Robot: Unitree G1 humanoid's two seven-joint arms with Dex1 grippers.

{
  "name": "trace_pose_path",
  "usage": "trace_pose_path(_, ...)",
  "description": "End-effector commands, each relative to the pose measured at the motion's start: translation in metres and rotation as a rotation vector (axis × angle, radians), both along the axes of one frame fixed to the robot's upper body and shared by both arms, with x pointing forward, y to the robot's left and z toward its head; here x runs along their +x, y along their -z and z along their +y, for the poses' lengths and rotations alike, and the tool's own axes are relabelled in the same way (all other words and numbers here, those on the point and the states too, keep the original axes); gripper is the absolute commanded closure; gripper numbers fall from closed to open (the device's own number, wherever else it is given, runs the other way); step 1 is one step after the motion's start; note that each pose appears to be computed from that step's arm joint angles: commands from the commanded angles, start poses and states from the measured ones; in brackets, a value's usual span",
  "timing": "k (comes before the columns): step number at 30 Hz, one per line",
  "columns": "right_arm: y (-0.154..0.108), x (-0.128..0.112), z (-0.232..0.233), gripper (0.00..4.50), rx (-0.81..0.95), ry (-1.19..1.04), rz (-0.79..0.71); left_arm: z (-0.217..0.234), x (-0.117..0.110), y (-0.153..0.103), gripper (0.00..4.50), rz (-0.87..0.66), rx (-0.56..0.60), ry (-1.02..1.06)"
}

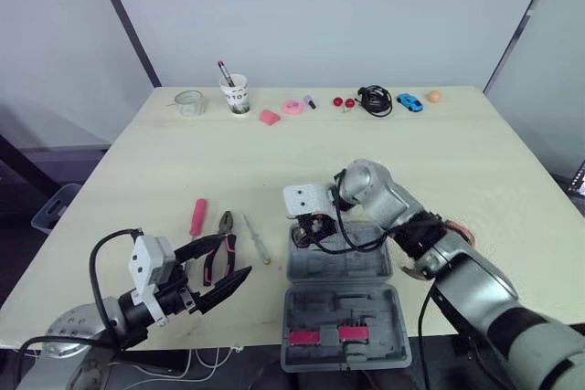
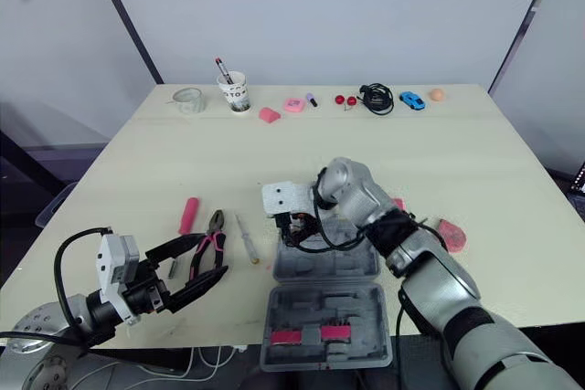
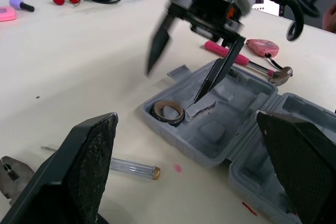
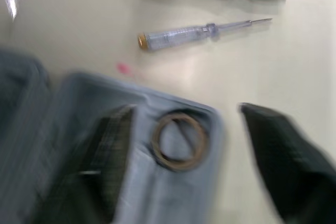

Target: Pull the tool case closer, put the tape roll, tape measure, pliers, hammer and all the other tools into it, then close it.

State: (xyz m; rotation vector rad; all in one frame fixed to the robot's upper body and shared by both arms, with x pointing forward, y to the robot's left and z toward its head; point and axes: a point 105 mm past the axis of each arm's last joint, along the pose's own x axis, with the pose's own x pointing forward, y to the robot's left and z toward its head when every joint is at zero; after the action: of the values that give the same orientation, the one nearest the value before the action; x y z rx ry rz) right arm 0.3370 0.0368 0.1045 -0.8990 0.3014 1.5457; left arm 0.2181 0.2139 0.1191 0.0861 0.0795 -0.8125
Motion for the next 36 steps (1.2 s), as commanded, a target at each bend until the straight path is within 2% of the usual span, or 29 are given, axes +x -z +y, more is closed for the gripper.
trace_pose_path(1, -0.016, 0.003, 0.004, 2.86, 0.141, 0.067, -0.012, 0.002, 0.002, -0.008, 0.00, -0.034, 0.019, 0.003)
trace_pose_path(2, -0.015, 0.003, 0.003, 3.10, 0.163, 0.084, 0.000, 0.002, 0.002, -0.008, 0.00, -0.034, 0.019, 0.004)
trace_pose_path(11, -0.001, 0.007, 0.007, 3.10, 0.365, 0.241, 0.085, 0.003, 0.005, -0.008, 0.00, -0.031, 0.027, 0.014)
trace_pose_path(19, 0.014, 0.008, 0.009, 3.10, 0.443, 0.293, 0.147, 0.005, 0.007, -0.008, 0.00, -0.029, 0.035, 0.022)
trace_pose_path(31, 0.059, 0.013, -0.006, 3.10, 0.336, 0.381, 0.203, 0.006, 0.012, -0.010, 0.00, -0.036, 0.048, 0.024)
trace_pose_path(36, 0.067, 0.013, -0.009, 3.10, 0.305, 0.405, 0.223, 0.006, 0.014, -0.011, 0.00, -0.036, 0.048, 0.027)
